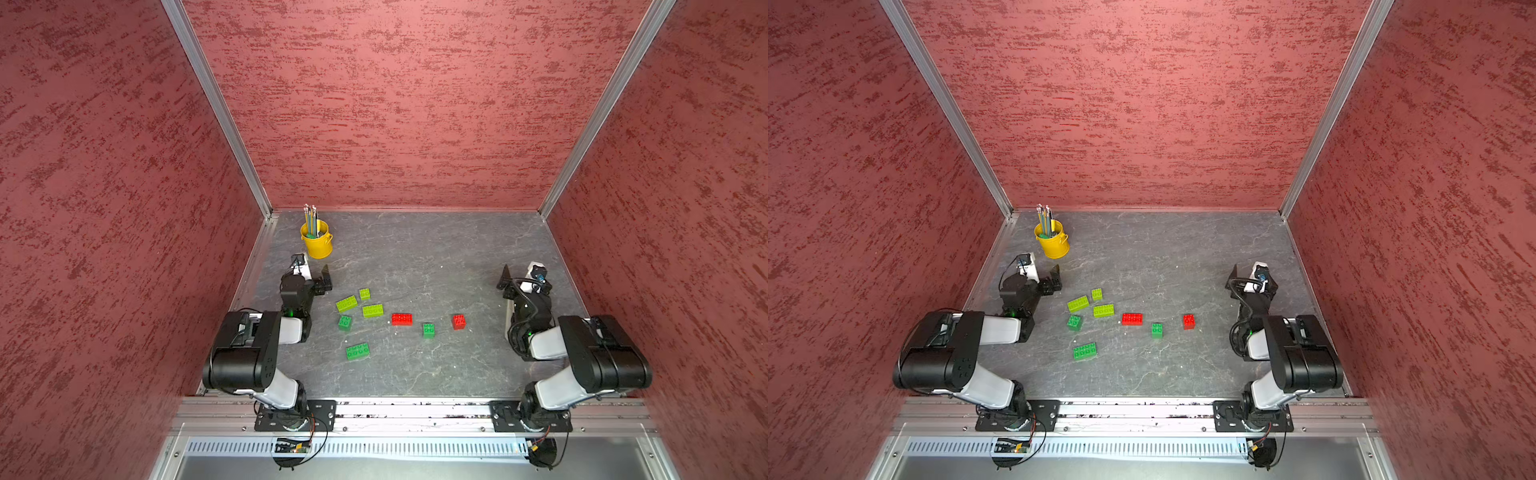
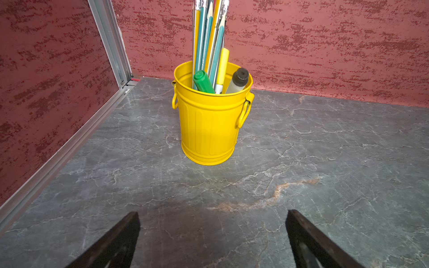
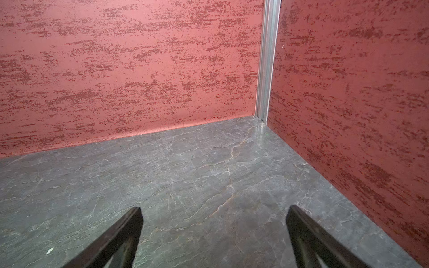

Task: Assemble a spoon with lego
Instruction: Pick up the lego brick from the center of the board, then place the lego brick at the center of the board, then pick up the lego brick from the center of the board.

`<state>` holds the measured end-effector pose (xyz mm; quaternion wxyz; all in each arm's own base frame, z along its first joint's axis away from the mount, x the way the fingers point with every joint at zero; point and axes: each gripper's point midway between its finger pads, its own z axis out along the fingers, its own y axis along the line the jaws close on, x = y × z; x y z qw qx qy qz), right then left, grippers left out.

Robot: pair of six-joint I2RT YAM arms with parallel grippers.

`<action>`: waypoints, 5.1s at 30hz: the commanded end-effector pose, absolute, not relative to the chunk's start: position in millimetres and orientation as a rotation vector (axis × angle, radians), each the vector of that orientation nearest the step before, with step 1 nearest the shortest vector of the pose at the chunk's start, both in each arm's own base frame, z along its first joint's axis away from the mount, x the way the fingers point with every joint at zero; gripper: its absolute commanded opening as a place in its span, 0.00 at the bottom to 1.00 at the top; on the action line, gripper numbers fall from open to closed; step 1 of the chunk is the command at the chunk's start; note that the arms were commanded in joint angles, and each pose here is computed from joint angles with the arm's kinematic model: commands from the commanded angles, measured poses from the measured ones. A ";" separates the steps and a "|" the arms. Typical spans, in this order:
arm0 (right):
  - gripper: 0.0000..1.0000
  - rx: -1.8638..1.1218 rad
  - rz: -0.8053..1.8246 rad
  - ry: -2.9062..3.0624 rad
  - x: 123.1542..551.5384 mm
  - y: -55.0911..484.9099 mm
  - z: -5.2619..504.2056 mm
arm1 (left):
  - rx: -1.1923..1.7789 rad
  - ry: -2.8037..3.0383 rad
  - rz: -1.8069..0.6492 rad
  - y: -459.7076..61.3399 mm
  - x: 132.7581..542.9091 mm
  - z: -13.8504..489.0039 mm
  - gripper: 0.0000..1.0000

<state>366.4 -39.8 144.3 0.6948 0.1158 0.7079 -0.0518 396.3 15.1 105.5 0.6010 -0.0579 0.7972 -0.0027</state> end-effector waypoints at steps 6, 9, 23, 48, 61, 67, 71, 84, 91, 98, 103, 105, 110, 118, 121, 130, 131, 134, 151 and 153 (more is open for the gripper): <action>0.99 0.254 -0.108 1.536 368.0 -39.6 156.6 | -0.128 1.820 -0.015 14.3 400.9 115.1 1.00; 0.99 0.253 -0.109 1.533 368.3 -39.8 157.4 | -0.128 1.822 -0.018 14.7 401.0 114.6 1.00; 0.99 0.254 -0.108 1.535 368.1 -39.9 156.8 | -0.125 1.823 -0.019 13.8 400.7 114.3 1.00; 0.99 0.213 0.032 2.057 362.2 35.4 221.3 | 0.105 2.015 -0.232 -65.5 348.0 202.5 0.99; 0.85 0.122 0.280 2.649 267.4 138.0 137.8 | 0.260 2.072 -0.402 -132.6 310.0 200.4 0.99; 0.76 0.017 0.335 2.762 260.0 161.2 102.5 | 0.309 2.075 -0.492 -148.2 285.7 192.0 0.99; 0.73 -0.026 0.320 2.849 258.3 167.0 77.1 | 0.320 2.056 -0.537 -151.5 275.1 192.5 1.00; 0.51 -0.055 0.189 2.957 258.9 161.5 34.8 | 0.322 2.075 -0.520 -156.7 276.8 186.3 1.00; 0.29 -0.008 0.201 2.929 278.8 173.8 38.1 | 0.319 2.075 -0.505 -157.7 279.9 184.5 1.00; 0.27 0.040 0.177 2.854 330.6 208.9 53.3 | 0.336 2.082 -0.480 -157.5 282.1 183.4 0.99; 0.28 0.072 0.152 2.835 349.9 216.7 53.9 | 0.343 2.085 -0.460 -155.5 282.1 182.6 1.00; 0.29 0.070 0.137 2.847 350.8 217.5 49.3 | 0.345 2.087 -0.458 -155.2 282.3 180.7 1.00; 0.29 0.084 0.127 2.853 351.8 217.2 43.5 | 0.345 2.096 -0.466 -156.7 283.0 177.8 1.00; 0.32 0.063 0.085 2.877 347.4 216.6 35.6 | 0.341 2.099 -0.459 -155.8 282.8 176.8 1.00; 0.38 0.058 0.074 2.881 347.0 216.8 35.4 | 0.339 2.102 -0.459 -155.1 281.8 176.3 1.00; 0.56 0.058 0.103 2.861 346.5 223.4 53.1 | 0.337 2.101 -0.449 -152.1 279.0 177.7 0.99; 0.56 0.058 0.092 2.851 345.2 222.4 60.1 | 0.334 2.101 -0.449 -151.7 278.9 178.5 1.00; 0.57 0.061 0.094 2.827 335.3 223.1 82.3 | 0.328 2.104 -0.464 -152.4 277.0 179.2 1.00; 0.56 0.023 0.253 2.954 233.0 255.6 72.6 | 0.385 2.071 -0.521 -168.2 260.1 180.3 1.00; 0.55 0.026 0.253 2.961 232.2 255.8 69.5 | 0.388 2.072 -0.514 -168.2 259.2 179.0 1.00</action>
